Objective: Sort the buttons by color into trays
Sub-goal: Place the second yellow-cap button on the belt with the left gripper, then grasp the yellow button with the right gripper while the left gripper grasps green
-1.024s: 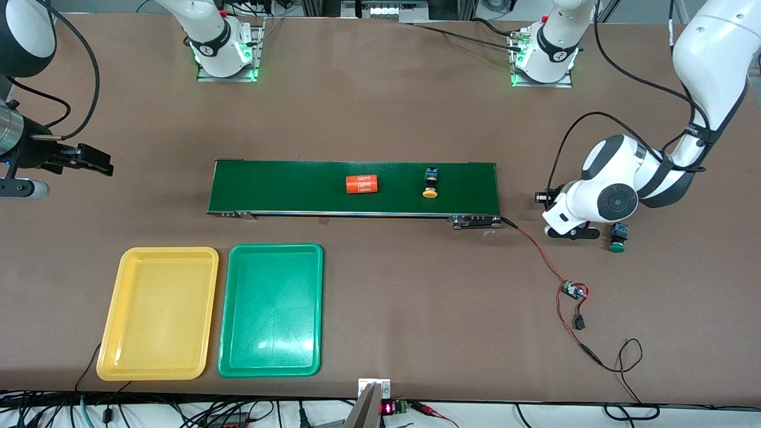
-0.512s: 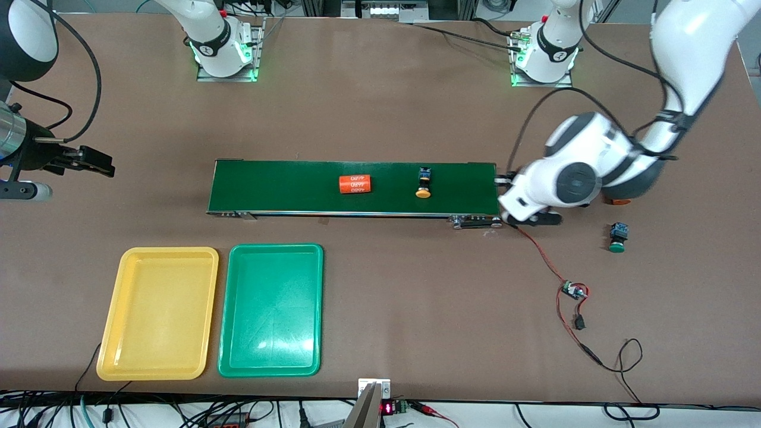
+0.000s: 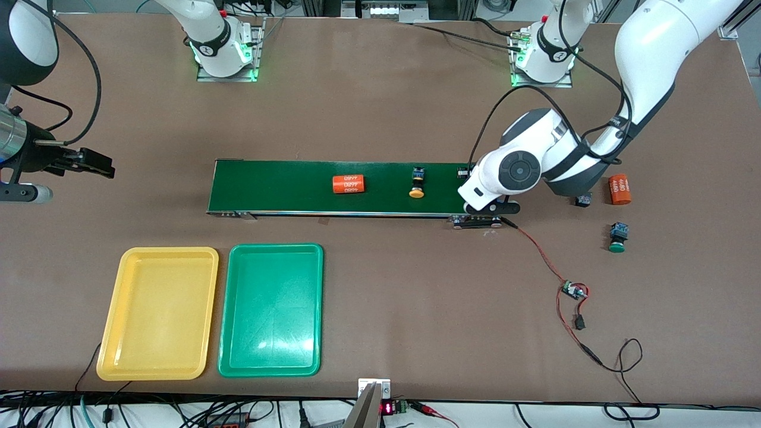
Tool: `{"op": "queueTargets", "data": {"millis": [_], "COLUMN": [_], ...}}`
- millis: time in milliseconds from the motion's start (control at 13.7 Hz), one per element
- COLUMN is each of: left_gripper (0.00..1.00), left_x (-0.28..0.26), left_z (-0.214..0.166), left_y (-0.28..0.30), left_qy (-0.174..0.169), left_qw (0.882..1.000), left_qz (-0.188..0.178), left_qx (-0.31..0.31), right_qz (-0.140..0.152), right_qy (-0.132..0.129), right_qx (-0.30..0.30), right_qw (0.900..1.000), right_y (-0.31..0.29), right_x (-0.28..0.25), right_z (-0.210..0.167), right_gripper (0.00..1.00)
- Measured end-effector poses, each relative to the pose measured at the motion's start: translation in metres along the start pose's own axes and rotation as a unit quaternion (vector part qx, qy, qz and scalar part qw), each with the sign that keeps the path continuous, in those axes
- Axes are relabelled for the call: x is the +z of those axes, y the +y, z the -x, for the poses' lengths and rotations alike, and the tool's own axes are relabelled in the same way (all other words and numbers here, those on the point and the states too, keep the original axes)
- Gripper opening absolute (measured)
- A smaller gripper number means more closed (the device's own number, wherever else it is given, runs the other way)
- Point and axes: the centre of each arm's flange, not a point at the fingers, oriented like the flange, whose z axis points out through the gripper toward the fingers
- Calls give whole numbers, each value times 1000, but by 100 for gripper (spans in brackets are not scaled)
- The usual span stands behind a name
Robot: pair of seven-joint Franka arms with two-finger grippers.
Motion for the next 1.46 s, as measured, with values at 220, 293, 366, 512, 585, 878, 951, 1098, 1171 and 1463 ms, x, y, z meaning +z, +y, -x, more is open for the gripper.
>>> {"op": "queueTargets", "data": {"millis": [220,293,366,512,585,878,951,1098,1171,1463], "left_gripper": [45,53,63,82,93,100,100,100,100,100], "left_x": [10,10,9,4,-2,-56,-70,-86,-89,-81], "left_z": [-7,-7,-7,-9,-10,-18,-24,-43,-52,-77], "left_y": [-5,-5,-5,-7,-10,-47,-65,-118,-149,-252], "left_qy": [-9,-9,-9,-5,-3,-13,-10,4,14,22], "left_qw": [1000,1000,1000,1000,1000,999,999,999,999,997], "left_qz": [4,4,4,7,5,-25,-22,-19,-27,-46], "left_qx": [-3,-4,-4,-7,-10,-43,-47,-28,-13,59], "right_qz": [2,2,2,-22,-38,-46,-45,-43,-40,-28], "right_qy": [-8,-10,-10,2,7,5,1,-7,-11,-24], "right_qx": [-1,-1,-2,3,7,8,2,-18,-31,-31], "right_qw": [1000,1000,1000,1000,999,999,999,999,999,999], "right_y": [-2,-3,-4,-7,-8,-13,-22,-49,-66,-142], "right_x": [12,15,17,17,19,46,53,64,68,91], "right_z": [-7,-8,-10,-14,-17,-35,-39,-42,-42,-41], "right_gripper": [100,100,100,100,100,100,100,100,100,100]}}
